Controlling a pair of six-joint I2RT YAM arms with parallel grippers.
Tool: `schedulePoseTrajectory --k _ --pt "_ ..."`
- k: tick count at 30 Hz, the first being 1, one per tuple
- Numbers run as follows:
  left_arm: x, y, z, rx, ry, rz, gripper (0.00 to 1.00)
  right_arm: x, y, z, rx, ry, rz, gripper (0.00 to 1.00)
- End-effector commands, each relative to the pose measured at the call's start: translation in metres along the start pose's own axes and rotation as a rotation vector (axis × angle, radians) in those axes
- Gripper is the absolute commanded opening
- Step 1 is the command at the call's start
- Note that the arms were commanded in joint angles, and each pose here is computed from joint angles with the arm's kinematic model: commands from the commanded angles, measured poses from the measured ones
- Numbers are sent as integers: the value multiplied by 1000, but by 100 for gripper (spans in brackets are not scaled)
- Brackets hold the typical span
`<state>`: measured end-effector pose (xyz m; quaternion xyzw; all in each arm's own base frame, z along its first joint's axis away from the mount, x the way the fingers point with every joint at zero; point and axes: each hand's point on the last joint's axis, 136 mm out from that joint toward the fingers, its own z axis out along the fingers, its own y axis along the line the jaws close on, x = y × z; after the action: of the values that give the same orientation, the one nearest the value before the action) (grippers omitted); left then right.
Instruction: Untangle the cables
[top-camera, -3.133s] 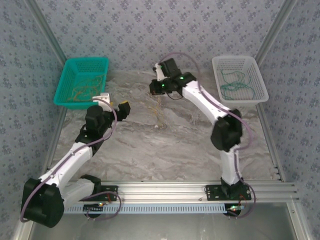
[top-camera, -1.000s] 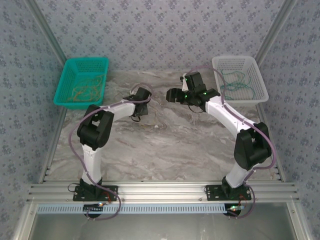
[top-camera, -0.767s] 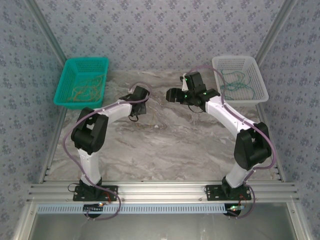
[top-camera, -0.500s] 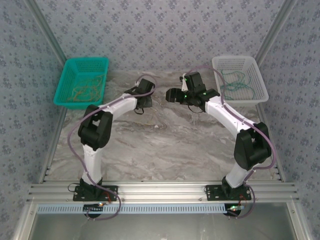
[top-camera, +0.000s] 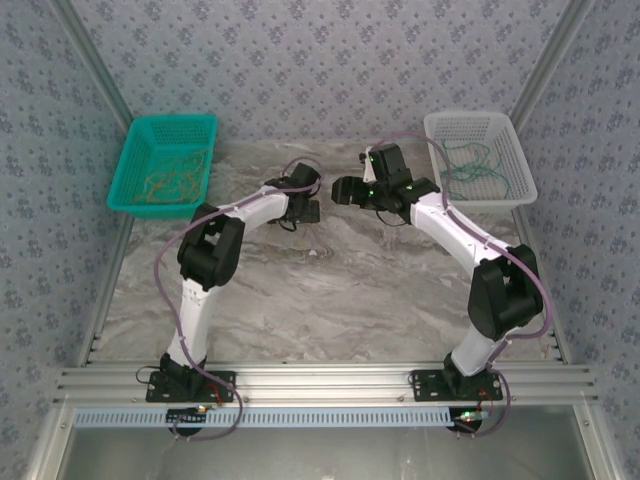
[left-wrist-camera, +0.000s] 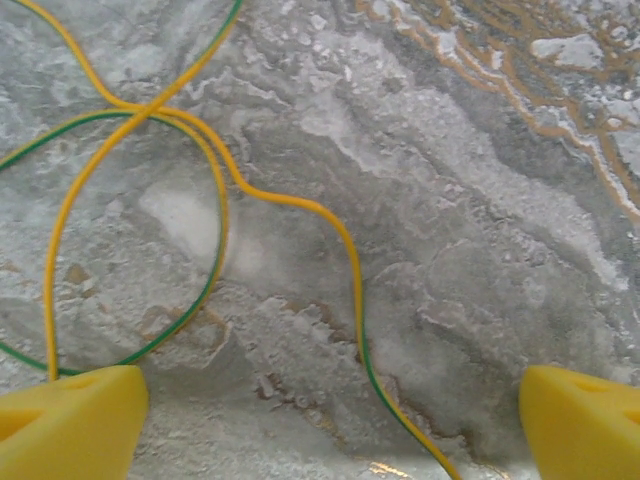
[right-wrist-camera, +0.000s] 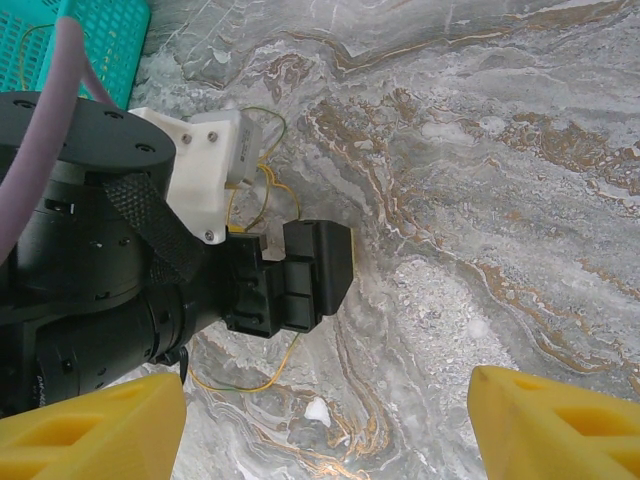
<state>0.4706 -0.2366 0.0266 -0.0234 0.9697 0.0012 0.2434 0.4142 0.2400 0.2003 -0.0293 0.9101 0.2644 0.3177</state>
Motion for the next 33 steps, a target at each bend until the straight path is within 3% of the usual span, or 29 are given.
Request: schedulePoseTrajectory --k 1,3,12,19,20,22,24,27,31,33 --pt "36 40 29 -140 103 6 85 -4 3 -12 -15 -26 -9 77" --pt "41 44 36 -140 124 -6 65 -4 3 -12 -21 -26 -3 77" --pt "37 52 32 -116 72 -29 0 -2 3 -11 -20 -22 0 77" --pt "-5 45 -29 -34 -96 0 0 0 2 -6 -23 -13 7 77" --pt "-9 46 -35 -33 -108 2 3 -1 2 -6 -25 -14 8 77" --pt "-18 50 -47 -46 -134 7 41 0 2 -5 -25 -12 10 77" --pt "-22 57 -50 -61 -136 1 58 0 2 -4 -25 -12 8 77" --pt "-27 69 -50 -72 -121 -23 64 0 2 -5 -21 -11 9 77" --pt "-37 89 -46 -127 -126 -45 89 1 1 -5 -19 -9 8 77" --pt "-39 97 -31 -140 -88 -62 90 1 1 -5 -21 -9 8 77"
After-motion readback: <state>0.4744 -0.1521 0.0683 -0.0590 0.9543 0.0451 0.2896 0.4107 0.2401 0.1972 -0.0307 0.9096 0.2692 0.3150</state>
